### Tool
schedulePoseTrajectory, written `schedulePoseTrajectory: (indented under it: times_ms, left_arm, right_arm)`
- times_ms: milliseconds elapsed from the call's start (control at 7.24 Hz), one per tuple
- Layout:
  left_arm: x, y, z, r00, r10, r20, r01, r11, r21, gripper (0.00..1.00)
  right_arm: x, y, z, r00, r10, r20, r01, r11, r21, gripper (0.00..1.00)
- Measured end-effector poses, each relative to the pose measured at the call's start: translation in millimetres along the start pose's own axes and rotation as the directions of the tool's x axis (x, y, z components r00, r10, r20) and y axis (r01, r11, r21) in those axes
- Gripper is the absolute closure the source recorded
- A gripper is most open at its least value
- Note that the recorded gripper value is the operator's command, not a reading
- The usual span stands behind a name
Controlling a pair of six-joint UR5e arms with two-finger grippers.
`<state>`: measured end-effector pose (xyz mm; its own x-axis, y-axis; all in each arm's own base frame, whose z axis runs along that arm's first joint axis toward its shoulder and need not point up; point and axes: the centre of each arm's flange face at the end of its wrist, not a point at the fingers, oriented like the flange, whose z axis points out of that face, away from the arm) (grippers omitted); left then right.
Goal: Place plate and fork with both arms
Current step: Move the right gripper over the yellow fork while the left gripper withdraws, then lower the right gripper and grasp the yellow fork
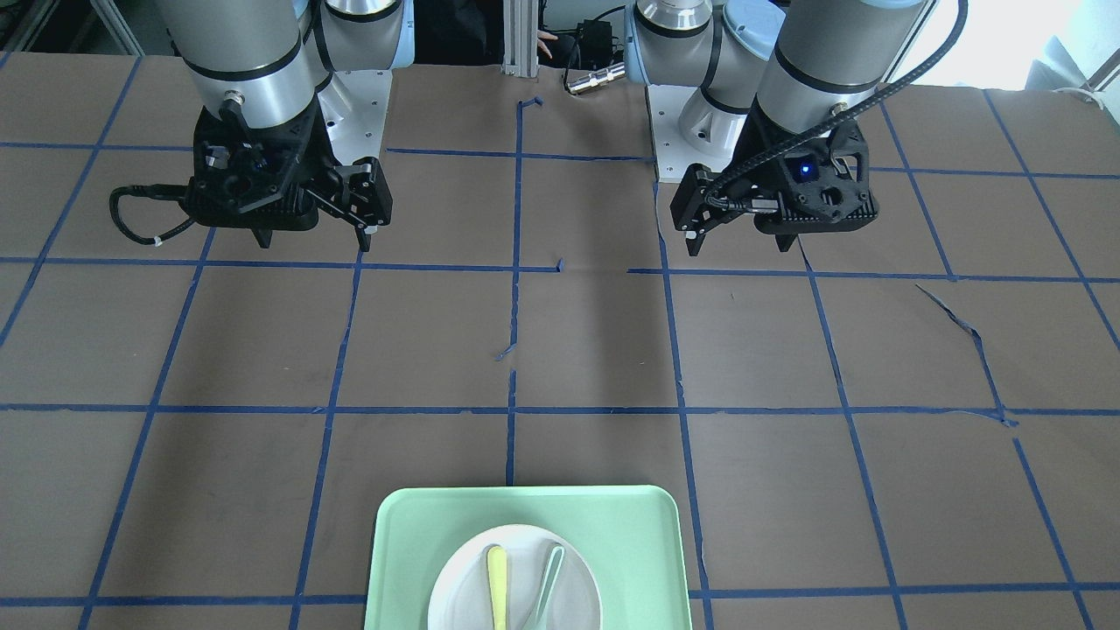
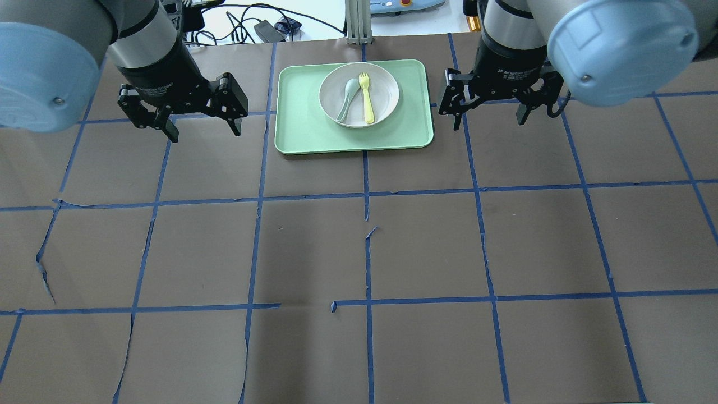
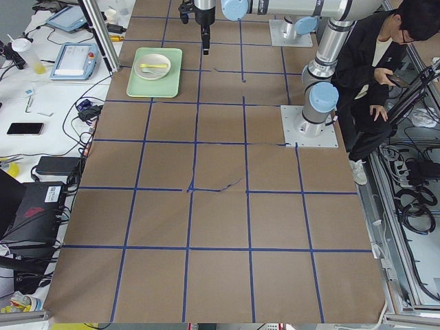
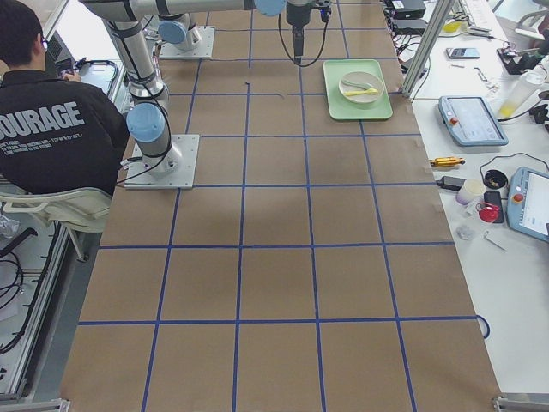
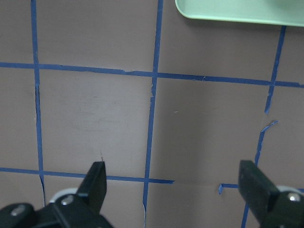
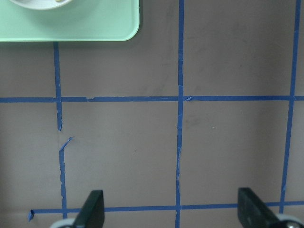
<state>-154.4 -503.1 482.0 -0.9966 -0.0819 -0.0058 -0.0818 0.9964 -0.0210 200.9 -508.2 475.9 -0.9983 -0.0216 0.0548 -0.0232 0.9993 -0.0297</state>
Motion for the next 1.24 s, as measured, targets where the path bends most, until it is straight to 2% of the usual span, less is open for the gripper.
schedulePoseTrajectory:
  times_ms: [276, 691, 967, 1243]
  left_arm:
    - [0, -1, 2, 1.000, 0.002, 0.001, -0.002, 1.000, -0.003, 0.00]
    - [-1, -2, 2, 1.000, -0.003, 0.002, 0.003, 1.000, -0.003, 0.00]
    - [-1, -2, 3, 1.000, -0.006, 0.002, 0.006, 1.000, -0.005, 0.00]
    - [-1, -1, 6, 1.000, -0.008, 0.003, 0.008, 1.000, -0.011, 0.00]
  right_arm:
    - [-32, -42, 48, 0.999, -0.033, 0.005, 0.032, 0.998, 0.051, 0.00]
    - [-84, -131, 160, 1.000, 0.003, 0.030, -0.007, 0.991, 0.136, 0.00]
    - [-123, -201, 203, 0.998, 0.032, 0.052, -0.041, 0.982, 0.184, 0.00]
    - [-142, -231, 234, 0.996, 0.066, 0.068, -0.078, 0.977, 0.199, 0.01]
